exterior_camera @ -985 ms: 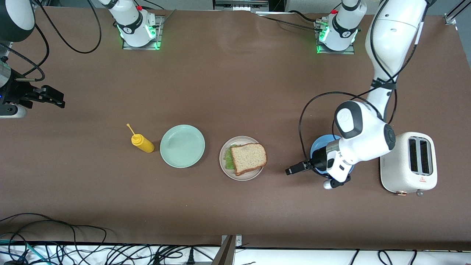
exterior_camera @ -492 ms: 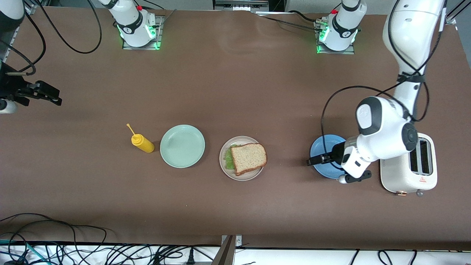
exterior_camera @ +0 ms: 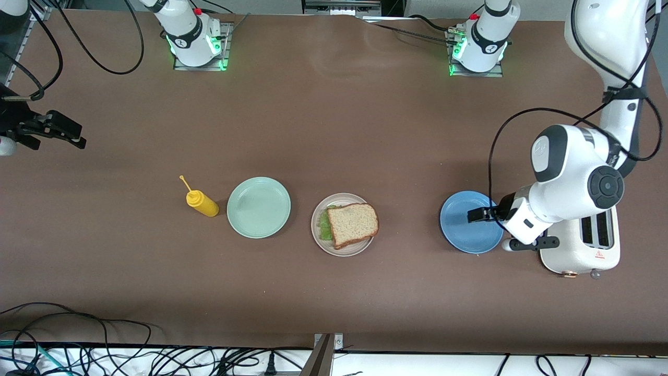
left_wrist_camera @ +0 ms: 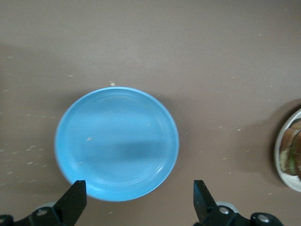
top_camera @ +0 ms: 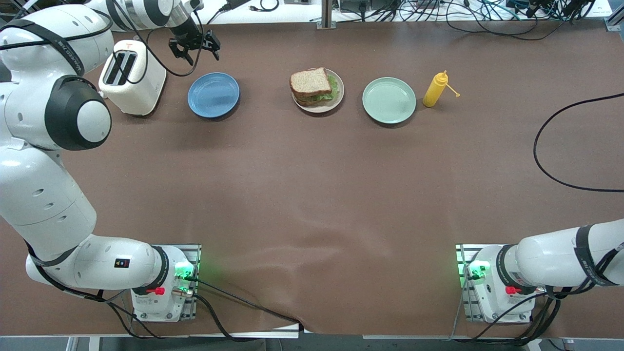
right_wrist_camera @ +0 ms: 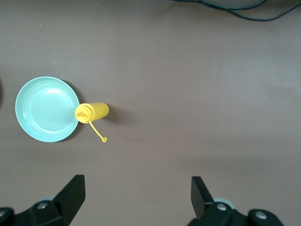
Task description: Make sandwich on beige plate with both arms
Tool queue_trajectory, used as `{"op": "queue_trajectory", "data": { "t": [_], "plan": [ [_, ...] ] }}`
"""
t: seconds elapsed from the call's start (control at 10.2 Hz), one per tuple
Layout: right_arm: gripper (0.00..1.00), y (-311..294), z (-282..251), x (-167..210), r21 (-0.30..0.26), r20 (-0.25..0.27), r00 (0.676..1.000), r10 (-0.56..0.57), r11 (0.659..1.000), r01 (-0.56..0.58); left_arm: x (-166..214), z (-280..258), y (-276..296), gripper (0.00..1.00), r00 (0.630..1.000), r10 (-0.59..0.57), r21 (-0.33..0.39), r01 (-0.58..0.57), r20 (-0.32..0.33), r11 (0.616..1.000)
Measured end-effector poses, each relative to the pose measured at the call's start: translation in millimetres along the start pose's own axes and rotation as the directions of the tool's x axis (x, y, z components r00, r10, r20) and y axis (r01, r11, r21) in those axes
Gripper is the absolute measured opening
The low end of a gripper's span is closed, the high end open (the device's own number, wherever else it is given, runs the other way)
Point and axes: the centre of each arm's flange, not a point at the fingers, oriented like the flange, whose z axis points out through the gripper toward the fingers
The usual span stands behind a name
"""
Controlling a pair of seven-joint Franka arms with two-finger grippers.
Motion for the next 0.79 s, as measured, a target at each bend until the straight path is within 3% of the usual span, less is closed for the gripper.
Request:
{"op": "queue_trajectory", "data": {
  "t": [0.39, 0.79],
  "plan": [
    [1.0, -3.7, -9.8, -8.7, 0.001, -0.02, 1.0, -0.009, 1.0, 0.009, -31.9, -67.8, -16.0, 1.0, 0.999, 0.035, 0.144, -0.04, 0.04, 0.989],
    [1.0, -0.3, -7.4, -11.6, 0.003, 0.006, 1.0, 0.0, 1.0, 0.0, -52.2, -106.2, -27.0, 1.0, 0.996, 0.065, 0.151, -0.074, 0.062, 0.986]
  ]
}}
